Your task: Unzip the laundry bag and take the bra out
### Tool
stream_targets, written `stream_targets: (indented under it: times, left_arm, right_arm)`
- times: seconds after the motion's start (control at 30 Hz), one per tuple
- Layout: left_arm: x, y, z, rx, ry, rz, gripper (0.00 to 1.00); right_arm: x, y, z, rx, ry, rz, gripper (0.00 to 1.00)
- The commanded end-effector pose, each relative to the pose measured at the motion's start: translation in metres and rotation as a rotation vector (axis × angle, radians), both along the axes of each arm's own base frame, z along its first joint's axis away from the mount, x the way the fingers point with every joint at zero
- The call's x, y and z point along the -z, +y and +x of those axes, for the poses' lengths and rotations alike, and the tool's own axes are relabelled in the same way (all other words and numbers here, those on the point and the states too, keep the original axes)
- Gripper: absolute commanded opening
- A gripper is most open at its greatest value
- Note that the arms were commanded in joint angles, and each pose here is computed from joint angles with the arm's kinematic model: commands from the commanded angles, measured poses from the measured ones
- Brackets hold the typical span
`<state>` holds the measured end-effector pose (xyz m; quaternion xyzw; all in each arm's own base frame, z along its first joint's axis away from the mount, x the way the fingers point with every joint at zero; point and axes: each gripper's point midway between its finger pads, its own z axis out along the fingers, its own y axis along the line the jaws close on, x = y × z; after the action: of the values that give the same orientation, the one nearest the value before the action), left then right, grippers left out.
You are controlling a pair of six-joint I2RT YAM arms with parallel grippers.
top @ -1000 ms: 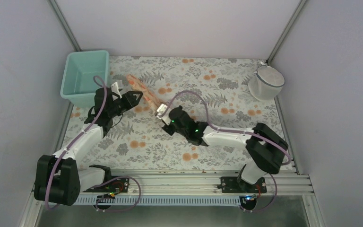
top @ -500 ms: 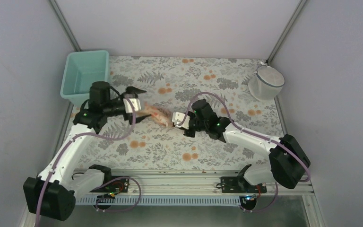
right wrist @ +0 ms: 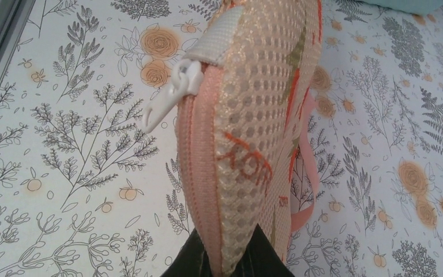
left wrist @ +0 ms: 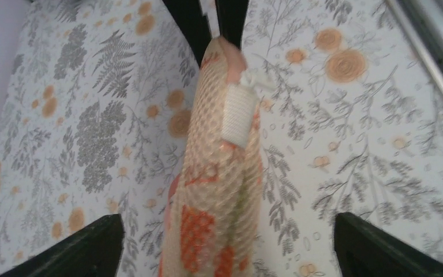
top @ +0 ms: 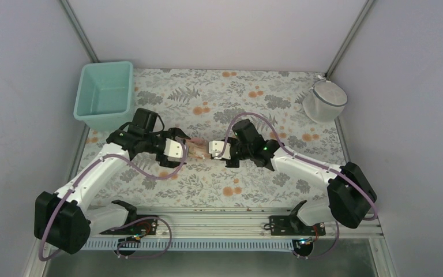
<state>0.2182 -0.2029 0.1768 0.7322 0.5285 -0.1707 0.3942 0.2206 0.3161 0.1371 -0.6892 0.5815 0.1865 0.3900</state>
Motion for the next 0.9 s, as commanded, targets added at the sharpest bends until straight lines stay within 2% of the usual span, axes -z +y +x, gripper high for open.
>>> stream_targets:
  times: [0.0, 0.23, 0.3, 0.33, 0.37, 0.43, 0.47, 0.53, 0.67, 0.73, 0.87]
  left_arm:
    - [0.006, -0.001, 0.025, -0.110, -0.038, -0.006, 0.82]
    - [0.016, -0.007, 0.017, -0.077, -0.028, -0.013, 0.34]
    - [0.017, -0.008, 0.013, -0.069, -0.019, -0.018, 0.18]
    - [0.017, -0.008, 0.013, -0.075, -0.015, -0.022, 0.08]
    - [0.016, -0.008, 0.015, -0.098, -0.006, -0.031, 0.03]
    - [0.010, -0.007, 0.027, -0.177, -0.022, -0.049, 0.02]
    - [0.007, -0.005, 0.036, -0.218, -0.055, -0.057, 0.02]
    - [-0.004, 0.001, 0.055, -0.297, -0.169, -0.069, 0.02]
    - [-0.060, 0.015, 0.098, -0.447, -0.565, -0.121, 0.02]
    - [-0.087, 0.024, 0.111, -0.503, -0.737, -0.133, 0.02]
    - [-0.132, 0.031, 0.112, -0.497, -1.094, -0.127, 0.02]
  right_arm:
    - [-0.025, 0.010, 0.003, -0.048, -0.070, 0.059, 0.04]
    - [-0.037, 0.011, 0.005, -0.034, -0.091, 0.103, 0.04]
    - [-0.038, 0.011, 0.007, -0.020, -0.094, 0.107, 0.04]
    - [-0.039, 0.011, 0.010, -0.002, -0.098, 0.110, 0.04]
    - [-0.042, 0.010, 0.014, 0.026, -0.101, 0.116, 0.08]
    - [-0.051, 0.007, 0.025, 0.099, -0.118, 0.139, 0.25]
    - [-0.056, 0.005, 0.029, 0.131, -0.123, 0.156, 0.34]
    - [-0.077, 0.001, 0.035, 0.183, -0.128, 0.218, 0.45]
    - [-0.118, -0.007, 0.030, 0.235, -0.106, 0.356, 0.68]
    - [-0.140, -0.012, 0.028, 0.277, -0.076, 0.435, 0.76]
    - [-0.170, -0.021, 0.030, 0.348, 0.077, 0.600, 0.84]
